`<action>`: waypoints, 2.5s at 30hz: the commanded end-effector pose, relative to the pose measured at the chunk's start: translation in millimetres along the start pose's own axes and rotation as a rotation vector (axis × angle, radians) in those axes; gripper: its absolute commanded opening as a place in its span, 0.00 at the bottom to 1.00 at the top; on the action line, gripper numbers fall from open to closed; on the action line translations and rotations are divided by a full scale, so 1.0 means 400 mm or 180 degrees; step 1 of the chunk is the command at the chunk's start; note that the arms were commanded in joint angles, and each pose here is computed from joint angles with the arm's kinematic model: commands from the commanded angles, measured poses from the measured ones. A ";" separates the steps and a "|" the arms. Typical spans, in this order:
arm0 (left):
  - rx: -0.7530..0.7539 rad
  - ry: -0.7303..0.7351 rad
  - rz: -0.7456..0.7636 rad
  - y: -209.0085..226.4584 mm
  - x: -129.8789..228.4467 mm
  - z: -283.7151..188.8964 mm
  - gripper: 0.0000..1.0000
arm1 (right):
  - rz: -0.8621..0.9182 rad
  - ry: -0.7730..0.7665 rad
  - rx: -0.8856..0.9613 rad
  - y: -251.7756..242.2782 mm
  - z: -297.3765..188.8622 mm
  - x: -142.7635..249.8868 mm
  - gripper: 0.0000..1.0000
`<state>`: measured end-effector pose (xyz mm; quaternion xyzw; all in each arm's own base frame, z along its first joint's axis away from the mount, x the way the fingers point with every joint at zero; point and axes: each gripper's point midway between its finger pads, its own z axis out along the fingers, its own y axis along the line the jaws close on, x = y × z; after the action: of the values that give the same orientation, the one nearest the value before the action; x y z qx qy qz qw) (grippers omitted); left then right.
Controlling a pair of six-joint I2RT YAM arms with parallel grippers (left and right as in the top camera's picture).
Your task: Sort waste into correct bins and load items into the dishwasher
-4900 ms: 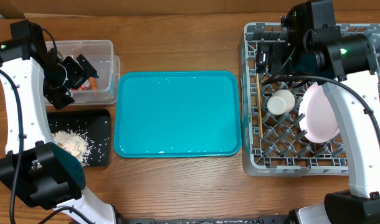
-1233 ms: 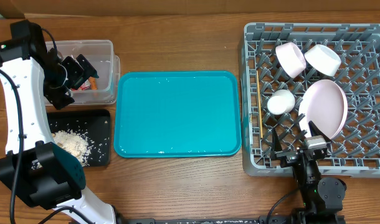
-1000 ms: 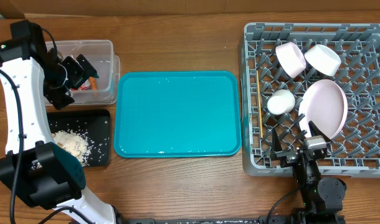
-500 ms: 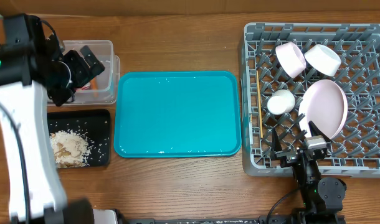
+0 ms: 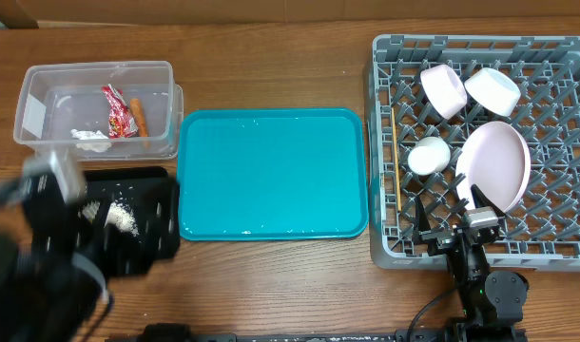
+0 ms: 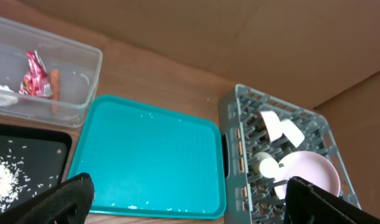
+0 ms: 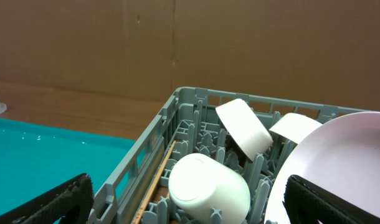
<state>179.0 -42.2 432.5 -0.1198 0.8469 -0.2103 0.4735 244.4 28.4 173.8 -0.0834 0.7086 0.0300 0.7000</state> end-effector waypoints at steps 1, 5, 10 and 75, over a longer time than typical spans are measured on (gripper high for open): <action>-0.0081 -0.0056 0.0083 0.045 0.087 -0.039 1.00 | -0.0013 -0.0020 0.0006 -0.001 0.000 0.003 1.00; -0.0150 0.0094 0.0046 0.101 0.205 -0.034 1.00 | -0.0013 -0.0020 0.0005 -0.001 0.000 0.003 1.00; -0.0516 0.0317 -0.0025 0.205 0.338 -0.008 1.00 | -0.0013 -0.0020 0.0005 -0.001 0.000 0.003 1.00; -0.0197 -0.1431 0.1422 0.382 0.404 0.445 1.00 | -0.0013 -0.0020 0.0005 -0.001 0.000 0.003 1.00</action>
<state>245.9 -16.3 156.8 0.0041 0.7339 -0.0548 0.6770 244.3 28.3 174.5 -0.0833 0.7076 0.0297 0.7011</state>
